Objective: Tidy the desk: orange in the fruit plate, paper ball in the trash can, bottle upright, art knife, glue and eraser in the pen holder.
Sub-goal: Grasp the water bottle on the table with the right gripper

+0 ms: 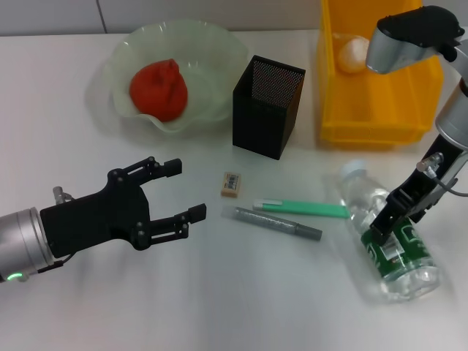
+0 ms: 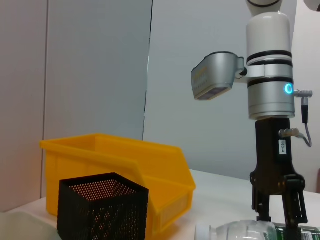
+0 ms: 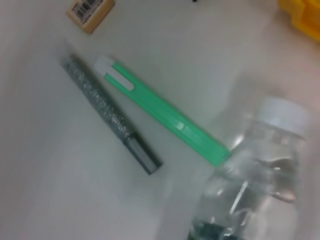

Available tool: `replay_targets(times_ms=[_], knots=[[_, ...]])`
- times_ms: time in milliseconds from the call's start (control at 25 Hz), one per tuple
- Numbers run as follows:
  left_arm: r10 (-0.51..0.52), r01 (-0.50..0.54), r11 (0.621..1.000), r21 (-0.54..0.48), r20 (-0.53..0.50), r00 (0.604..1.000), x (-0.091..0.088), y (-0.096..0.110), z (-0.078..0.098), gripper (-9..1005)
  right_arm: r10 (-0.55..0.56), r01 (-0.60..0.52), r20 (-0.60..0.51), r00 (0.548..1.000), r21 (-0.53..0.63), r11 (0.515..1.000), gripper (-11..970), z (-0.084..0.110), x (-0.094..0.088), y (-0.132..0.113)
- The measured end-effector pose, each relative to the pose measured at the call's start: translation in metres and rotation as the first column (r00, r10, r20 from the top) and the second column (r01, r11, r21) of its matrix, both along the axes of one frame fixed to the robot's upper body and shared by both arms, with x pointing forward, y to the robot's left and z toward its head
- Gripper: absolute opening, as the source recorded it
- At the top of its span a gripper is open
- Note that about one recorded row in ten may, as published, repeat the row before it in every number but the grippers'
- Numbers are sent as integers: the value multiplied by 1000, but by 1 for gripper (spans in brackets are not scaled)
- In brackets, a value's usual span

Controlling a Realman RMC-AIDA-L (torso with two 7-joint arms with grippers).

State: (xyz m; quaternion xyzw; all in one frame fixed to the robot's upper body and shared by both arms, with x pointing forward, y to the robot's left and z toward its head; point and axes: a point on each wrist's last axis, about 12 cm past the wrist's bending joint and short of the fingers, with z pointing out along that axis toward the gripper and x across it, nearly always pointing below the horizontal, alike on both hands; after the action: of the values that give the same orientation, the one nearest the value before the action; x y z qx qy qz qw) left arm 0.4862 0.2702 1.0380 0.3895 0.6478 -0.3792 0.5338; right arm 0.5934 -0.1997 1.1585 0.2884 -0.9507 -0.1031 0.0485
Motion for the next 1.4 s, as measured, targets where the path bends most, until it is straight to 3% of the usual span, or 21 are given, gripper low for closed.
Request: replay_targets(times_ms=[760,1400], knots=[[-3,3,1000,2,5,1000,2,-1,1,832,57,-55,40,998,-57,997,811,-11,3,8],[-2,2,1000,5,5,1000,4,-1,2,832,121,-109,158,980,-86,990,808,-15,11,11]])
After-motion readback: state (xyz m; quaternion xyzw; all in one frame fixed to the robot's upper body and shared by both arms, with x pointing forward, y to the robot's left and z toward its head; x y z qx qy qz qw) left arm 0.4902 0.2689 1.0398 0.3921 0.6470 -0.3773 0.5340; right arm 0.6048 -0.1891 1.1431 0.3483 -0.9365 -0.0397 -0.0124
